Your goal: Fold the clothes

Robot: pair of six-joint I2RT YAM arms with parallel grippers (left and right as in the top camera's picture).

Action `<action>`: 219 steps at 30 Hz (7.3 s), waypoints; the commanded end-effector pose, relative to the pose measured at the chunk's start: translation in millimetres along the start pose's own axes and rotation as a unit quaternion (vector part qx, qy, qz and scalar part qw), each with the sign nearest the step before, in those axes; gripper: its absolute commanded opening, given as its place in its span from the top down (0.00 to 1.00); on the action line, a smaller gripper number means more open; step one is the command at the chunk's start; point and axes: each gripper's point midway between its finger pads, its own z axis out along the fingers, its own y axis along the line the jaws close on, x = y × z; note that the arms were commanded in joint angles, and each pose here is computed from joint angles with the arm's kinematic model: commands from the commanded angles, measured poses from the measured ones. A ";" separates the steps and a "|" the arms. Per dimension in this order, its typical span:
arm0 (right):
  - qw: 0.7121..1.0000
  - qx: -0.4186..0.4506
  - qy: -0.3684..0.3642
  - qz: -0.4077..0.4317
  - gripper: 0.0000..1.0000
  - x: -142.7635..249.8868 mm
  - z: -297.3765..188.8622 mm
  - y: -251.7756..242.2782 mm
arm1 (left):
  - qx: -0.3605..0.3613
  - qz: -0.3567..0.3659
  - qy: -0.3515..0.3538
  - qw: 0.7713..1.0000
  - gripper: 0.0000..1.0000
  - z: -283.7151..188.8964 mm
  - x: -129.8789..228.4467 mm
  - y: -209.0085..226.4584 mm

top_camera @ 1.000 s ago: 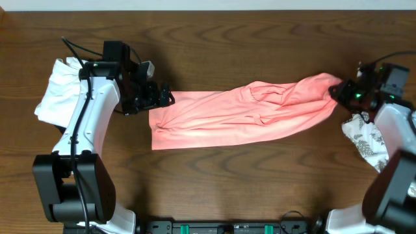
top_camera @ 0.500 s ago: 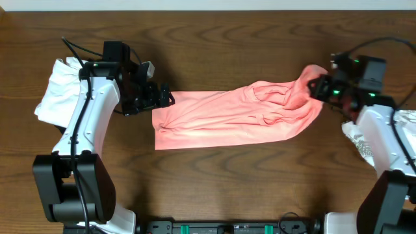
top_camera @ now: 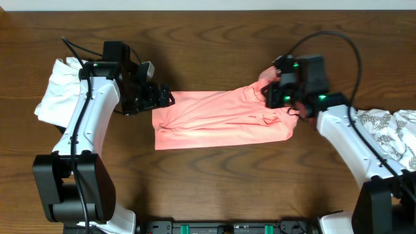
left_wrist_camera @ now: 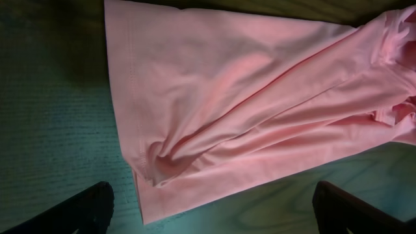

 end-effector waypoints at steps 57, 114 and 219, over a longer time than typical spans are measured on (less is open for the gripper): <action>0.967 -0.150 0.104 -0.177 0.94 101.8 108.7 140.3 | -0.006 0.010 -0.005 1.000 0.02 -5.1 -2.9 1.2; 0.980 -0.046 0.136 0.134 0.96 59.7 44.2 -9.7 | 0.016 0.274 0.003 0.962 0.02 97.9 29.5 -158.7; 0.996 0.063 0.021 0.066 0.72 14.8 -45.6 -23.9 | 0.021 -0.052 0.144 0.988 0.94 107.1 49.0 46.6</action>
